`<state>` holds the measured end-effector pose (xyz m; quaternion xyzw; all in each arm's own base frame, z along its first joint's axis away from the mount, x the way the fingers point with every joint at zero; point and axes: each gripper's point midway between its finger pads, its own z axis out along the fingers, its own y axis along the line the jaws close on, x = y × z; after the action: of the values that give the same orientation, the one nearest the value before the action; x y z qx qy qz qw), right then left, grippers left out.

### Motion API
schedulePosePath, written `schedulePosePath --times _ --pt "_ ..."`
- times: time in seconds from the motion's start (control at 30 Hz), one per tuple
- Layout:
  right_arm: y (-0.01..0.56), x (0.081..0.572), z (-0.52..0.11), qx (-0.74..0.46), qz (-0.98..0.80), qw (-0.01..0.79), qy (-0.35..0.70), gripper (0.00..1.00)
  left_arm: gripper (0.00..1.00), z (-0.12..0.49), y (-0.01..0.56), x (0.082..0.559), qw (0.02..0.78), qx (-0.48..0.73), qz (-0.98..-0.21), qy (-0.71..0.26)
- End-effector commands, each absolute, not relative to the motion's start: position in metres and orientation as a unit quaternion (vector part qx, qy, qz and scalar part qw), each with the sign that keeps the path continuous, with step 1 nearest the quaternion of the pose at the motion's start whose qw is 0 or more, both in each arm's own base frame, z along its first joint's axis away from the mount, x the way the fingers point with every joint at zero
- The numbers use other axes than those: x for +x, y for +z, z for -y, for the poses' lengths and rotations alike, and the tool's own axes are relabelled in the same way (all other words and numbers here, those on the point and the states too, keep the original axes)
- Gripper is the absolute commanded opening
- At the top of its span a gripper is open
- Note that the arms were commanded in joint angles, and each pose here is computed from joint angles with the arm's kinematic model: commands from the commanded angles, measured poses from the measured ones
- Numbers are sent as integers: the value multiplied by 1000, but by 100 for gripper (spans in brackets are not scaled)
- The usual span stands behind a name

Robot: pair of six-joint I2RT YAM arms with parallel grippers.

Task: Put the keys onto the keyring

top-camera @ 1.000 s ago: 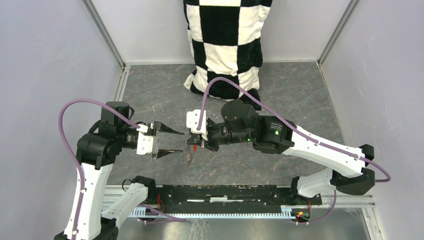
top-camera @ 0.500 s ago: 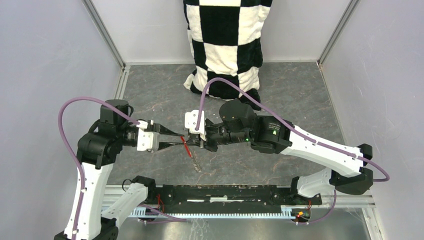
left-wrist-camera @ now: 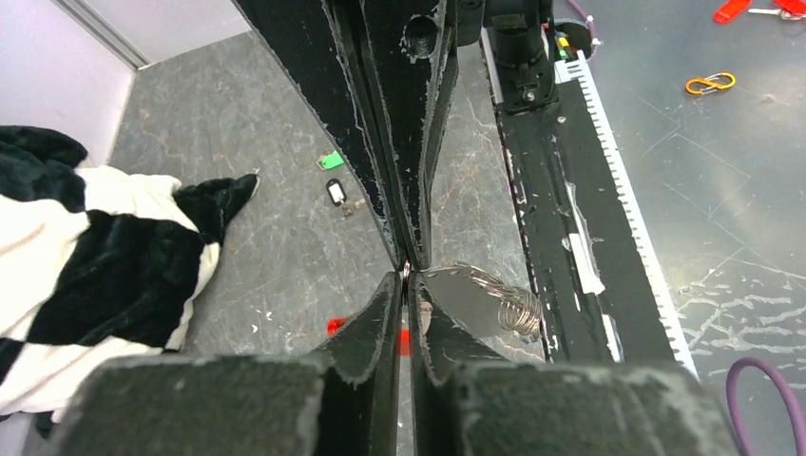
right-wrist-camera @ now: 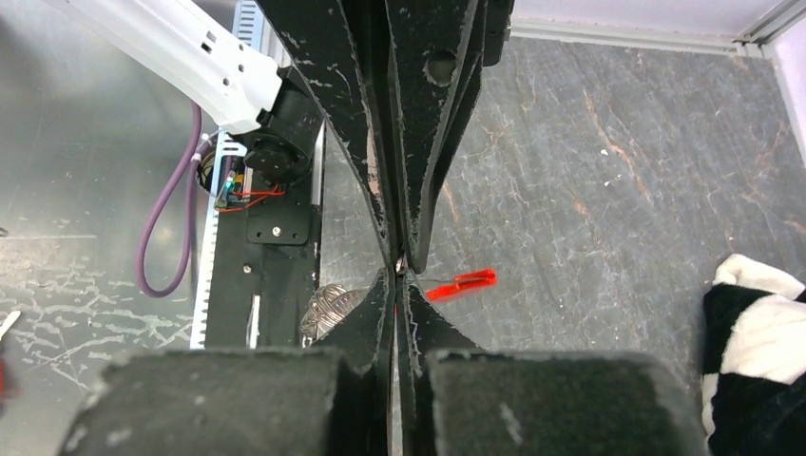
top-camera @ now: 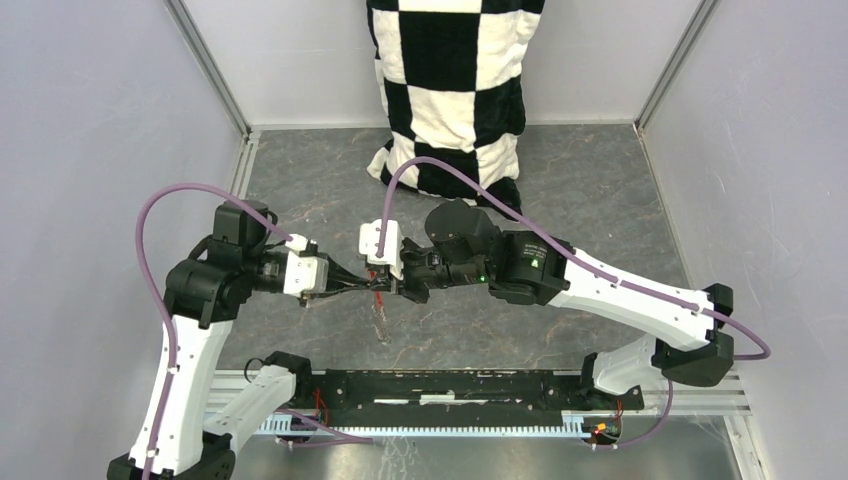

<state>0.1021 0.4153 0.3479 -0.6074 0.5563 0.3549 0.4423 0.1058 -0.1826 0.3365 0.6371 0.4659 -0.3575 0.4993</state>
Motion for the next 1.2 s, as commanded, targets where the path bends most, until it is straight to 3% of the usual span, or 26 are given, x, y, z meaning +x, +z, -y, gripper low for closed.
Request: schedulePosePath --times 0.0,0.07,0.3,0.43,0.53,0.63,0.8,1.17 --pt "391 100 -425 -581 -528 483 388 1 7 180 318 113 492 650 -472 -337" --pt "394 99 -426 -578 -526 484 394 1 2 180 314 113 492 654 -468 -334" --pt "396 97 -425 -571 -525 485 403 2 2 183 317 114 497 657 -453 -341" --pt "406 96 -417 -562 -518 499 408 19 2 186 322 108 502 656 -435 -357" --pt "417 90 -401 -549 -503 519 420 37 2 191 334 100 511 651 -409 -384" --pt "432 81 -374 -525 -470 557 439 46 2 197 357 92 524 637 -376 -423" --pt "434 69 -342 -483 -417 608 473 46 2 200 396 72 509 619 -326 -502" --pt "429 66 -355 -456 -351 646 502 44 2 199 417 56 503 628 -307 -509"
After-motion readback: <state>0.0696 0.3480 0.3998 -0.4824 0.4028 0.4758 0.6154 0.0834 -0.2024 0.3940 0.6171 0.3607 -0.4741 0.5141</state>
